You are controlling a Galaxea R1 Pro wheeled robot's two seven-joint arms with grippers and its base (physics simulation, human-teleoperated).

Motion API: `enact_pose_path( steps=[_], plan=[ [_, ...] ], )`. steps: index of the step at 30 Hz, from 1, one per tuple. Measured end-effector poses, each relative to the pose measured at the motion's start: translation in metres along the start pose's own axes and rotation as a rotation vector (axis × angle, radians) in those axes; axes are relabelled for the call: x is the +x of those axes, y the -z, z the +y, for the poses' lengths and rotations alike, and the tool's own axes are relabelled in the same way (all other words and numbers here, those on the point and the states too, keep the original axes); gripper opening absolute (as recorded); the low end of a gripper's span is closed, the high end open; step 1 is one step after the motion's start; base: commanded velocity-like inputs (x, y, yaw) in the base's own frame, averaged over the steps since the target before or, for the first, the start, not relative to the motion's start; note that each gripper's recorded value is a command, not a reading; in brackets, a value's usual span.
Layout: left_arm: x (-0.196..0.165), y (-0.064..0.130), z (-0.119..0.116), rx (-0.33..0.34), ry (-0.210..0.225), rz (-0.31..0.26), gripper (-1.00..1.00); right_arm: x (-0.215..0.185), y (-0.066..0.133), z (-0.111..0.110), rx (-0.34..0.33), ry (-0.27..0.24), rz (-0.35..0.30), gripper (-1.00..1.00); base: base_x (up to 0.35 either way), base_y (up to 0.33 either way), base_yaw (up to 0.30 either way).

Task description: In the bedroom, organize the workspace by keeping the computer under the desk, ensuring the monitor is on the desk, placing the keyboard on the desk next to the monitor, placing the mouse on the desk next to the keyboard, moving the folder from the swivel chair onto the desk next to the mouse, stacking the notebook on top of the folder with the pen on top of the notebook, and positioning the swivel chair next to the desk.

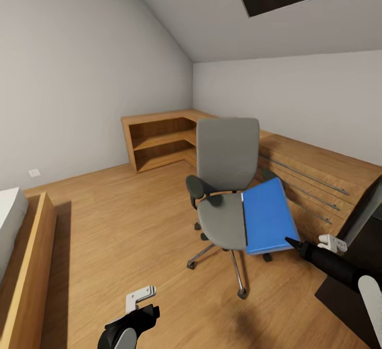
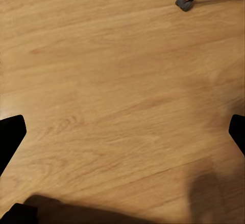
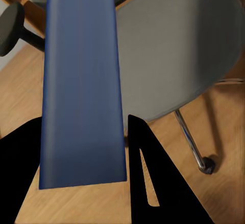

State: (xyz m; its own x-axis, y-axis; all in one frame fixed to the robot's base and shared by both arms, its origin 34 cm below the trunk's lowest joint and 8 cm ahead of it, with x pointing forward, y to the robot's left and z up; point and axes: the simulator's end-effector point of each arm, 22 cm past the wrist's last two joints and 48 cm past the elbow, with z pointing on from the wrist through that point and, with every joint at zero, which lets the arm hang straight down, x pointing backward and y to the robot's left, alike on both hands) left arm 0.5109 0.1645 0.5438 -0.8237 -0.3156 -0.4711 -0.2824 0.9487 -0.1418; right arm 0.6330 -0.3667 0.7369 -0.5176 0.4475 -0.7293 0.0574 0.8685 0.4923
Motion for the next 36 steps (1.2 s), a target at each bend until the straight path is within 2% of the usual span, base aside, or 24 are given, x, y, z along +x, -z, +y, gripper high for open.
enact_pose_path(
  steps=[4, 5, 12, 18, 24, 28, 33, 36],
  plan=[
    [-0.005, 0.006, -0.001, 0.000, 0.000, 0.000, 1.00, -0.006, 0.002, 0.004, 0.002, 0.002, -0.002, -1.00, 0.000, 0.000, 0.000],
    [-0.006, 0.008, -0.002, 0.000, 0.000, 0.000, 1.00, -0.008, 0.003, 0.019, -0.059, -0.009, -0.005, -1.00, 0.000, 0.000, 0.000],
    [-0.014, 0.019, -0.004, -0.002, -0.001, -0.001, 1.00, -0.018, 0.008, 0.033, -0.092, -0.008, -0.001, -1.00, -0.061, 0.000, -0.011],
    [-0.020, 0.028, -0.008, 0.000, -0.002, 0.001, 1.00, -0.027, 0.013, 0.043, -0.111, -0.010, -0.002, -1.00, -0.260, 0.000, -0.218],
    [-0.022, 0.034, -0.005, -0.012, -0.001, 0.009, 1.00, -0.036, 0.017, 0.050, -0.115, -0.010, -0.002, -1.00, -0.057, 0.000, -0.257],
    [-0.008, 0.027, 0.007, -0.053, 0.010, 0.035, 1.00, -0.041, 0.020, 0.053, -0.115, -0.011, -0.001, -1.00, -0.008, 0.000, -0.247],
    [0.015, 0.013, 0.039, -0.141, 0.053, 0.041, 1.00, -0.045, 0.022, 0.061, -0.122, -0.023, 0.003, -1.00, -0.001, 0.000, -0.085],
    [0.040, 0.004, 0.066, -0.220, 0.023, 0.048, 1.00, -0.048, 0.023, 0.067, -0.126, -0.029, 0.004, -1.00, 0.000, 0.000, -0.020]
  ],
)
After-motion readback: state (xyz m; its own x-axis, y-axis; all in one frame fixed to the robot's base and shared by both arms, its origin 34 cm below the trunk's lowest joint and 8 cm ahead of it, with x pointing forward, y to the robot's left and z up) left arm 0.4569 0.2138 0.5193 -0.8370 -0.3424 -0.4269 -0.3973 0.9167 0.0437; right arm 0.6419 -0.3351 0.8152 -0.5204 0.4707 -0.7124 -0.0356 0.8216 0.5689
